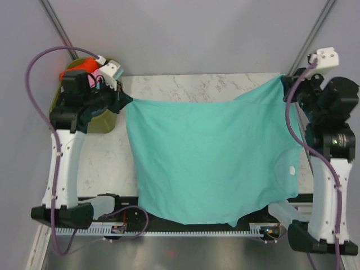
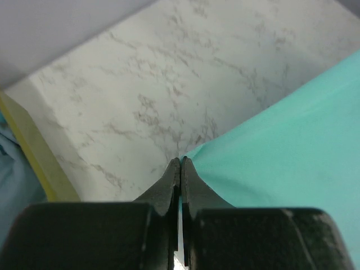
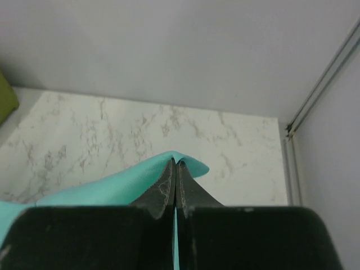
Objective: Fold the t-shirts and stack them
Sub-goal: Flatten the tshirt out, then fold the tshirt
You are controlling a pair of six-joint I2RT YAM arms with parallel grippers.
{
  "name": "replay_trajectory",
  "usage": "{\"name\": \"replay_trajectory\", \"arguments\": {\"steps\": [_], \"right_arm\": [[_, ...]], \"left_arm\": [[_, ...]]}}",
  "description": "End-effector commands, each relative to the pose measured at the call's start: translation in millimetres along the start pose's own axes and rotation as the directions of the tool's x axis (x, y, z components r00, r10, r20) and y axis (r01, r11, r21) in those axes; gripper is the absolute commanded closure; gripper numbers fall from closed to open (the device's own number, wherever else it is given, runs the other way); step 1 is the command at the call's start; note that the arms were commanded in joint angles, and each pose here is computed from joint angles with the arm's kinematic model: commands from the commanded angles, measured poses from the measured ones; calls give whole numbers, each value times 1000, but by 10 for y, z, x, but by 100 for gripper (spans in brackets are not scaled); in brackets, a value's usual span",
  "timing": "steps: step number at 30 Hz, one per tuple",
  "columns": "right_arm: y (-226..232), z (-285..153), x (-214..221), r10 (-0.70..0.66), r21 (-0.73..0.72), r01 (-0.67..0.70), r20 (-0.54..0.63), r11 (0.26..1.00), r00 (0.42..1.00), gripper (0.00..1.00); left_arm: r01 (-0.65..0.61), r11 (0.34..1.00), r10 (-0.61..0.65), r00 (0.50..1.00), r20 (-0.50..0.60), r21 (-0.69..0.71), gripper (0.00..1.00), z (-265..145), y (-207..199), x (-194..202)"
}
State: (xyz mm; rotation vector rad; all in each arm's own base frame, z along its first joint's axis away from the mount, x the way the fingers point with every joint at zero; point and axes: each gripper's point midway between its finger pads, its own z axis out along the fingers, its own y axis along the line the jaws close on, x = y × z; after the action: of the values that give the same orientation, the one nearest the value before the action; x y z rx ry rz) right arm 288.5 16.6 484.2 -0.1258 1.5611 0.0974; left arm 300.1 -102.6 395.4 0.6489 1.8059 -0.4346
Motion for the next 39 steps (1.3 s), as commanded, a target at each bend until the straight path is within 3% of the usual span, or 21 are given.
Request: {"name": "replay_trajectory", "arguments": {"steps": [1, 5, 9, 10, 12, 13, 14, 16, 18, 24, 28, 39], "right_arm": [[-1, 625, 431, 29, -70, -34, -71, 997, 997, 100], [-63, 1304, 1231, 63, -104, -91, -245, 990, 968, 100], [-216, 2035, 2311, 62, -98, -118, -444, 988, 894, 100], [-250, 2158, 2449, 61, -97, -118, -461, 988, 885, 100], [-338, 2503, 2858, 63, -83, -123, -513, 989, 856, 100], [-390, 2623, 2955, 62, -74, -116, -519, 990, 853, 100], [-439, 2733, 3072, 56, -65, -106, -529, 992, 847, 100], [-555, 3045, 3330, 44, -48, -83, -539, 995, 841, 100], [-646, 3319, 3497, 42, -32, -69, -531, 997, 847, 100], [-806, 3862, 3777, 72, 17, -74, -497, 997, 865, 100], [-852, 4091, 3702, 84, 50, -69, -428, 996, 900, 100], [-772, 3996, 3558, 68, 25, -64, -432, 998, 899, 100]], "left_arm": [[-25, 1000, 26, 994, -106, 10, 98, 479, 306, 453], [78, 996, -65, 968, -243, 46, 98, 1077, 567, 989], [171, 983, -140, 934, -328, 67, 98, 1646, 818, 1354], [168, 983, -138, 937, -320, 69, 98, 1774, 911, 1306], [212, 975, -172, 908, -383, 66, 98, 2114, 1072, 1643], [187, 981, -155, 921, -356, 56, 98, 2226, 1196, 1522], [211, 977, -176, 898, -403, 43, 98, 2416, 1292, 1797], [173, 985, -155, 911, -381, 14, 98, 2580, 1492, 1702], [181, 983, -165, 893, -420, -2, 98, 2775, 1611, 1960], [120, 989, -144, 907, -396, -86, 98, 3035, 1954, 1994], [77, 986, -127, 923, -363, -151, 98, 3155, 2166, 1966], [21, 986, -66, 959, -277, -165, 98, 3201, 2237, 1581]]}}
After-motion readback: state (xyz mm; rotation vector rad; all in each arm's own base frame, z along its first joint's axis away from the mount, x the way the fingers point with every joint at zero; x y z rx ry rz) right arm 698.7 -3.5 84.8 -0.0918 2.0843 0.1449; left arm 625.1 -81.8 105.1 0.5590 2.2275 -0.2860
